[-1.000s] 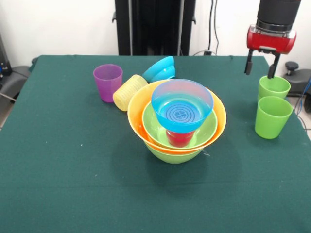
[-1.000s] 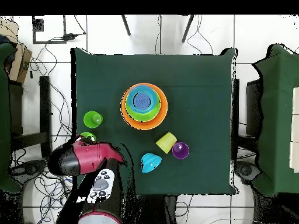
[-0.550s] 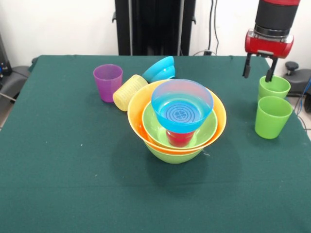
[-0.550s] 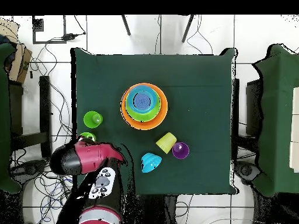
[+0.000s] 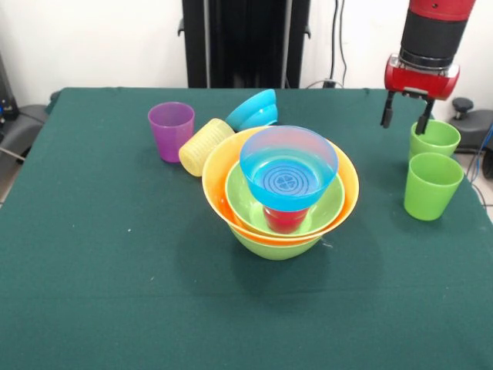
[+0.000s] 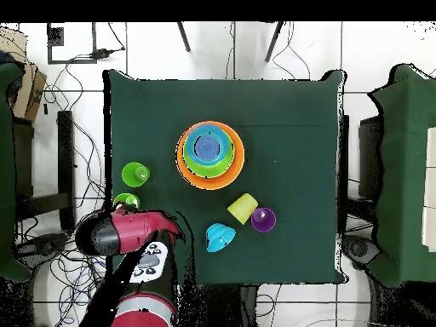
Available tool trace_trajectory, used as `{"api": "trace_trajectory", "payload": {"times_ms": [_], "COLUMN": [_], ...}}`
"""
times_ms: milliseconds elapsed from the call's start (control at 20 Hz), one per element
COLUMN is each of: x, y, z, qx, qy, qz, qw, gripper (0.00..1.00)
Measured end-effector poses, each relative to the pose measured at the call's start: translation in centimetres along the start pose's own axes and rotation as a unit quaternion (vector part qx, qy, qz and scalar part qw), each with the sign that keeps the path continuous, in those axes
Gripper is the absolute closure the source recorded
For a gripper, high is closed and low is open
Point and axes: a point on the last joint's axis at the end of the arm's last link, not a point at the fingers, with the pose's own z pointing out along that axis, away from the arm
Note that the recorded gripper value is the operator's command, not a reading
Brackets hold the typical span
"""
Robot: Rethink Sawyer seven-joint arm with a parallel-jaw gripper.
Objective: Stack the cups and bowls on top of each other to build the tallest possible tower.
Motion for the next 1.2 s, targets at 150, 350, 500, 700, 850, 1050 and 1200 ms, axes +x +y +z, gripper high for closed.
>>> {"api": "trace_trajectory", "payload": {"times_ms": [150,350,500,700,850,1050,1200], "x": [0.6,1.1,1.1,1.0,0.7,-0.1,-0.5], "y": [0.1,0.2,0.2,0.2,0.3,0.6,0.6], "z": [0.4,0.7,0.6,0.5,-0.1,-1.3,-1.8], "qx": [0.003,0.004,0.004,0.004,0.003,-0.003,-0.004], "qy": [0.004,0.006,0.006,0.004,-0.002,-0.014,-0.019], "qz": [-0.003,-0.007,-0.007,-0.008,-0.008,-0.006,-0.001], "qw": [1.0,0.9999,0.9999,1.0,1.0,0.9999,0.9998], "gripper": [0.0,0.0,0.0,0.0,0.0,0.0,0.0]}}
